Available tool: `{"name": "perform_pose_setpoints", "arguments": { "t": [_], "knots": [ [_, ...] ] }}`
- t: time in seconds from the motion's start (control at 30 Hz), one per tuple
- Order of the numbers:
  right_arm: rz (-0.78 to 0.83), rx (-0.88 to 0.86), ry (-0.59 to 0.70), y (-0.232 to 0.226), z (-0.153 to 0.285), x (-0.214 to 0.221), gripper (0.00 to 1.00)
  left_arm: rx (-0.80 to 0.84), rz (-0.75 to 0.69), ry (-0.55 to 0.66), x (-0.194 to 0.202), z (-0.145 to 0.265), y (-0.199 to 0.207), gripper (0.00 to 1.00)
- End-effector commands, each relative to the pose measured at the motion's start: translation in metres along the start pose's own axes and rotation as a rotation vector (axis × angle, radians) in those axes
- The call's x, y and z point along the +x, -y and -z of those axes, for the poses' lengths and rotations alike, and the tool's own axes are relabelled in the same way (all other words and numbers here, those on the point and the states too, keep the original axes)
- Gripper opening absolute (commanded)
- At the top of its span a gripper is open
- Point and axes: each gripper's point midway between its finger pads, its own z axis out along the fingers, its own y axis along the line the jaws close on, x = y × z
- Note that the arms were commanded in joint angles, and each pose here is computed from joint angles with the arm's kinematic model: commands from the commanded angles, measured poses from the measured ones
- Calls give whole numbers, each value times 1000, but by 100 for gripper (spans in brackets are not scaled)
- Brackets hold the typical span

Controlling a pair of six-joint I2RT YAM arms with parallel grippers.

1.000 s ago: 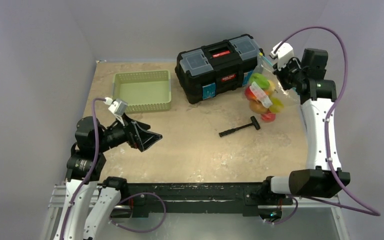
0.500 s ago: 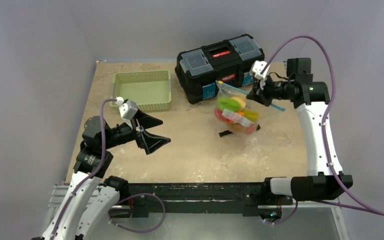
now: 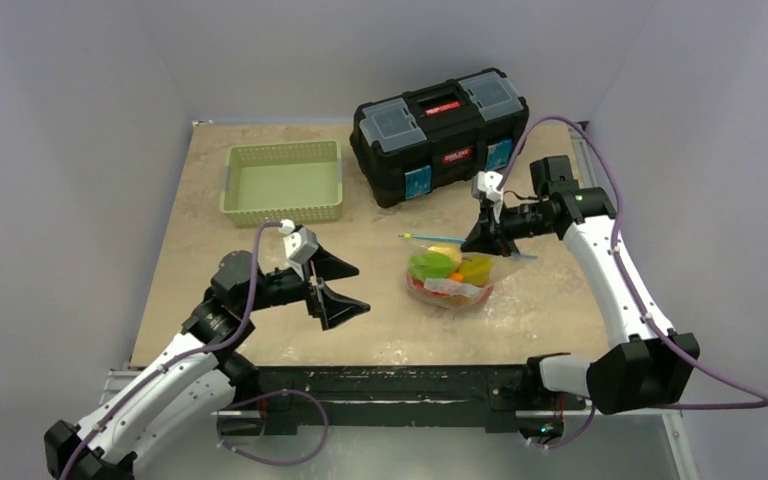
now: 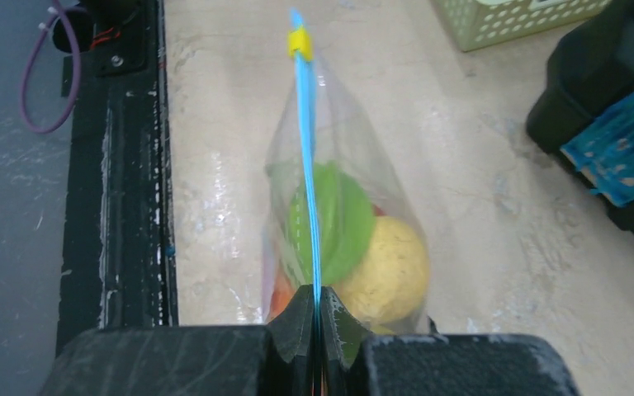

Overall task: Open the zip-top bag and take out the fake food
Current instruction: Place the zipper food storage bag at the center of the board.

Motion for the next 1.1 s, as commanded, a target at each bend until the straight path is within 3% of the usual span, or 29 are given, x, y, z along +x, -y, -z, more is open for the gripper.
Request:
{"name": "perform_pose_setpoints", "arguments": {
  "t": [0.0,0.27,0.7,1.07],
  "knots": [
    [110,-49,85,-16,-8,-10,0,-24,-90,58,-12,-17,-7,94],
    [165,-135,131,-45,-11,-13,0,-74,-151,58,8,-24,-17,94],
    [122,-147,108,-38,-29,7,0,-94,-192,169,14,-26,-27,95],
    [126,-143,104,-39,-30,11,0,-165,-70,284,13,-22,-41,100]
  ]
}}
